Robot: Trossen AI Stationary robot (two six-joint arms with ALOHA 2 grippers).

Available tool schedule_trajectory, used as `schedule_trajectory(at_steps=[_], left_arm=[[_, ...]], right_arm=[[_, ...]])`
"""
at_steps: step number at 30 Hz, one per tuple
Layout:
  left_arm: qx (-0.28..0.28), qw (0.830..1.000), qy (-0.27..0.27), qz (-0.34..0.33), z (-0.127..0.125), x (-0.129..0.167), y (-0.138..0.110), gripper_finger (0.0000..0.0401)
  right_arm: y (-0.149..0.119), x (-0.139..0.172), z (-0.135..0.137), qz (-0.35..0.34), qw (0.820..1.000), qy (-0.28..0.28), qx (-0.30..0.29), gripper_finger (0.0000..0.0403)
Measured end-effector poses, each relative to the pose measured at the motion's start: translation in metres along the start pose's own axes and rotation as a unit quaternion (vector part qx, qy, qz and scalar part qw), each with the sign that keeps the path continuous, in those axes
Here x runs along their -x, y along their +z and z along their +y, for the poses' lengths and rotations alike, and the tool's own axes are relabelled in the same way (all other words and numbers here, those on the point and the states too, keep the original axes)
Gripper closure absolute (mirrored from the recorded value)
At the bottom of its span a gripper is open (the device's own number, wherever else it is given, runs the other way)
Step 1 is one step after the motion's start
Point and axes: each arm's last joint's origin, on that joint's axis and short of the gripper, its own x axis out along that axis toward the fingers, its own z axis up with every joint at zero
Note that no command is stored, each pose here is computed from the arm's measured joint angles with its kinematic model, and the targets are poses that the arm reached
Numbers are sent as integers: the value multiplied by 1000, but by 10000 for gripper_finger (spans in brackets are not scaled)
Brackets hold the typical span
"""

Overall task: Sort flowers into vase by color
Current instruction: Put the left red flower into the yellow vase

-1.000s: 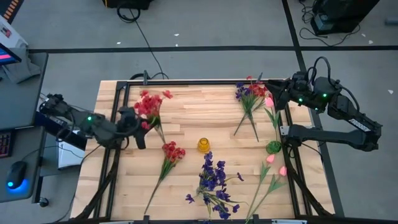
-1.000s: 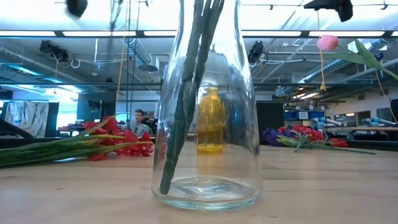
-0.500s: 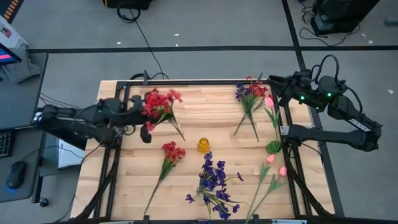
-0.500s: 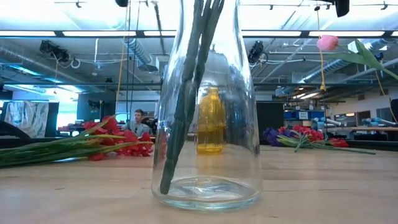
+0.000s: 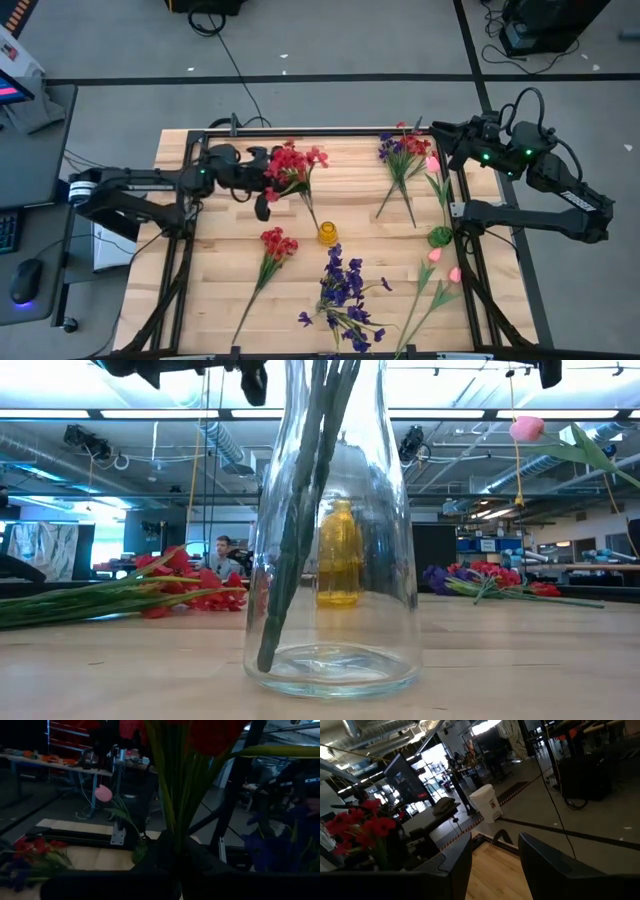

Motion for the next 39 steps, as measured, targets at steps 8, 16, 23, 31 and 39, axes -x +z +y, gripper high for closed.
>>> schedule_trajectory(at_steps=[8, 16, 23, 31, 39], left_arm=[[1, 1000, 14, 6, 12, -9, -9, 388], [0, 1000, 8, -5, 19, -19, -16, 388], [1, 1000, 1, 1, 23, -25, -23, 388], [-19, 1000, -3, 23, 26, -31, -33, 387], [-54, 997, 1, 53, 32, -38, -48, 387]], right_arm=[[0, 0, 0, 0, 1000, 0, -1, 232], [0, 0, 0, -1, 1000, -1, -1, 232], [0, 0, 0, -3, 1000, -5, 0, 232], [-1, 0, -1, 1, 1000, -7, 2, 232], [-1, 0, -1, -1, 1000, -13, 6, 232]])
